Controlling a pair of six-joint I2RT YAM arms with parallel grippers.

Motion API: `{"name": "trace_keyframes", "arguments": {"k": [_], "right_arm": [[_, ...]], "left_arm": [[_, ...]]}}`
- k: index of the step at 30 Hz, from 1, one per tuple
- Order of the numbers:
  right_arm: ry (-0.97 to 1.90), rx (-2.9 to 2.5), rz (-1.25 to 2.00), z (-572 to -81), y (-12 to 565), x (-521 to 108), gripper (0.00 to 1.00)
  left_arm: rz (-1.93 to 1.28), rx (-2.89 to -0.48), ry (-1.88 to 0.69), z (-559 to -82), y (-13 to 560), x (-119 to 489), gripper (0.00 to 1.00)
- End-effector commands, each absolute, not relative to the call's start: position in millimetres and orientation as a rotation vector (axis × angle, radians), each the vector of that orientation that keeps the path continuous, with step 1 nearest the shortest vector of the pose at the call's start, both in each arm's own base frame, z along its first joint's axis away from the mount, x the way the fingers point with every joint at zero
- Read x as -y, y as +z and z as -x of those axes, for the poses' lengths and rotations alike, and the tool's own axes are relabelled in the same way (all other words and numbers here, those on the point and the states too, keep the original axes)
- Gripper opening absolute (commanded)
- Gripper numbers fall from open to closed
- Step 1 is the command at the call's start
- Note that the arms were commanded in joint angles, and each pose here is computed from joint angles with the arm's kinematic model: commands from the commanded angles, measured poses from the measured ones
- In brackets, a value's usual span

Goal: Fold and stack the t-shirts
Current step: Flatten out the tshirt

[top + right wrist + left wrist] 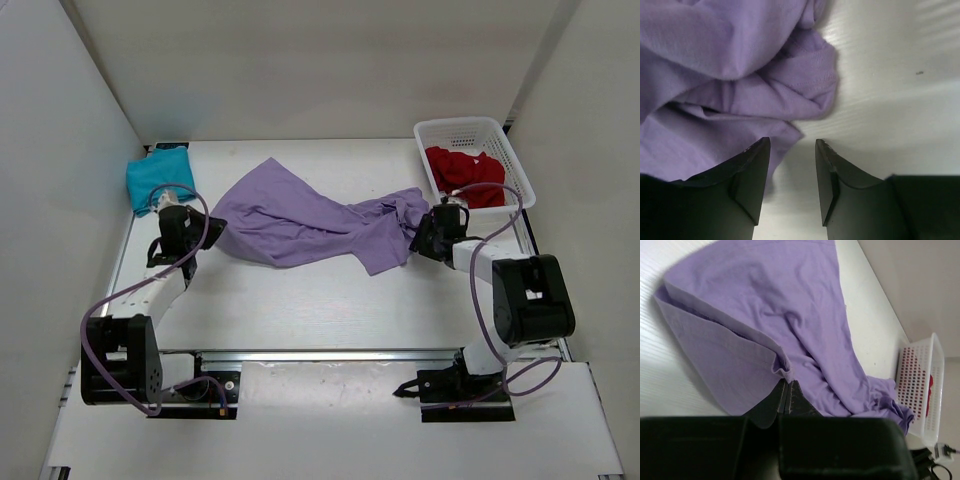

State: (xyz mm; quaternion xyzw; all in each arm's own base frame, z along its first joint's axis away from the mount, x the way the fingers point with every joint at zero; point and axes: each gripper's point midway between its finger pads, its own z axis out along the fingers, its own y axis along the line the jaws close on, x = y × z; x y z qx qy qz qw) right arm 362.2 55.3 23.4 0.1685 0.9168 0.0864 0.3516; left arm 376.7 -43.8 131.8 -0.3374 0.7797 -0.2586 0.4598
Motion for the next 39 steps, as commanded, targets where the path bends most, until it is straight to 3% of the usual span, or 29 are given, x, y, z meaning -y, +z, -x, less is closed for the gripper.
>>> {"name": "trace_keyframes", "arguments": {"k": [1,9,15,18,24,30,35,39], "right_arm": [[0.163,-2.401,-0.419,-365,15,-51,0.40],[0.225,-2.443,-0.439,-365,5,-54,0.25],[0.316,-2.418,-0.414,-365,15,-74,0.00],[0.327,-2.376,-0.420,-367,34,-79,0.00],[0.356,-2.181,-0.370,-363,123,-101,0.00],[0.301,-1.899,-0.360,-343,273,-84,0.00],[0.164,-1.664,-0.343,-302,420,-60,0.00],[0.134,-1.571,-0.254,-278,496,-74,0.00]], "left_arm": [[0.771,-1.889,-0.690,-376,150,62,0.00],[0.777,-1.891,-0.702,-376,148,69,0.00],[0.771,-1.888,-0.707,-375,150,71,0.00],[0.754,-1.886,-0.708,-374,153,74,0.00],[0.601,-1.913,-0.725,-382,187,99,0.00],[0.352,-1.839,-0.747,-390,288,124,0.00],[0.350,-1.690,-0.833,-384,372,75,0.00],[0.375,-1.546,-0.848,-367,433,31,0.00]]}}
